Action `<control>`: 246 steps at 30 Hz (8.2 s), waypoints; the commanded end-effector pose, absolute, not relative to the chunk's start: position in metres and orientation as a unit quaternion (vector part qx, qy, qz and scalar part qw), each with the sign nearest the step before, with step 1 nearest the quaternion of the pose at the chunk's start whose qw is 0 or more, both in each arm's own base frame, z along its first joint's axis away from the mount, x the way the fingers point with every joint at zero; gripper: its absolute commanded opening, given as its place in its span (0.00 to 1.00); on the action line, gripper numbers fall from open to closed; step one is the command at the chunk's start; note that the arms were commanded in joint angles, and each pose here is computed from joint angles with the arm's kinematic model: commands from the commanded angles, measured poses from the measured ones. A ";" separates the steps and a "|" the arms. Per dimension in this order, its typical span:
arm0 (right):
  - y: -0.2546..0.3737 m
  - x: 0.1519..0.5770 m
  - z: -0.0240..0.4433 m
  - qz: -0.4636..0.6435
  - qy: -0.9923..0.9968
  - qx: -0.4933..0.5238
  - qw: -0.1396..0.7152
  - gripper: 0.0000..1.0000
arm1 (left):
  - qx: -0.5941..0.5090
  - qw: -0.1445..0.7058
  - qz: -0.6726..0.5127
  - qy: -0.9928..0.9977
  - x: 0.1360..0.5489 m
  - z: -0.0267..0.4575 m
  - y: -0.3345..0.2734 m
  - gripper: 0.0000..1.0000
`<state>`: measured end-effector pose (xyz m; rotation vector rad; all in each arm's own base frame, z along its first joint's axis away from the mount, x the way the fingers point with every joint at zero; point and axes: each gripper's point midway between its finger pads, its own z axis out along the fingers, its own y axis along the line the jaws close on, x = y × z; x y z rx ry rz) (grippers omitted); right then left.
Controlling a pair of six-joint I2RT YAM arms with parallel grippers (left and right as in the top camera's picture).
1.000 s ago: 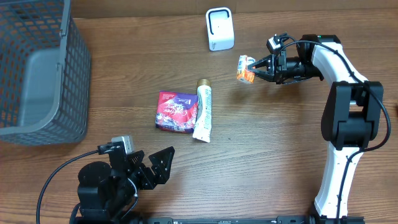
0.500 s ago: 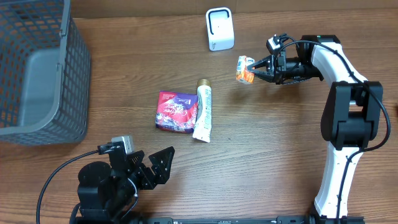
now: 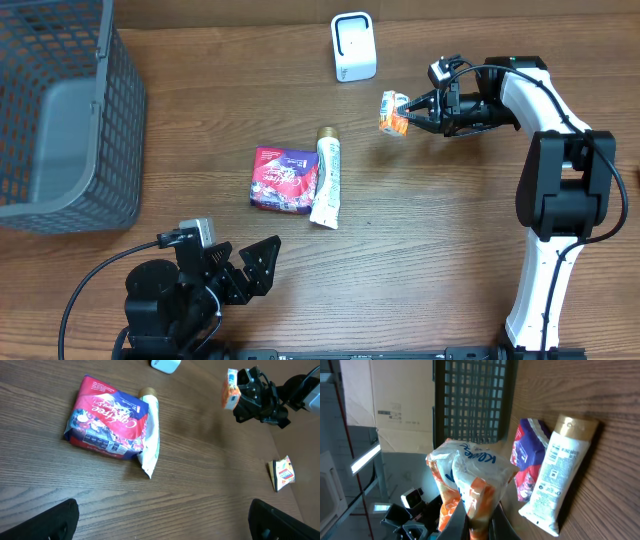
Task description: Scan the item barcode
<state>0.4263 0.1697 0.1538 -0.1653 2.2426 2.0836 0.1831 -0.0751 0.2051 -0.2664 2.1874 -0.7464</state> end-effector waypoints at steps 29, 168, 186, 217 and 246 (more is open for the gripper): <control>0.168 0.593 0.159 -0.108 0.910 -0.123 0.380 0.04 | -0.108 0.399 -0.299 0.860 0.183 0.209 -0.075 1.00; 0.259 0.363 0.025 0.079 0.996 0.004 0.037 0.55 | -0.108 0.399 -0.299 0.860 0.183 0.209 -0.075 1.00; 0.206 0.376 0.066 -0.006 0.982 -0.185 0.026 0.74 | -0.108 0.399 -0.299 0.860 0.183 0.209 -0.075 1.00; 0.218 0.365 0.039 -0.036 0.989 -0.133 0.045 0.29 | -0.108 0.399 -0.299 0.860 0.183 0.209 -0.075 1.00; 0.212 0.353 0.036 -0.153 0.968 -0.183 0.077 0.68 | -0.108 0.399 -0.299 0.860 0.183 0.209 -0.075 1.00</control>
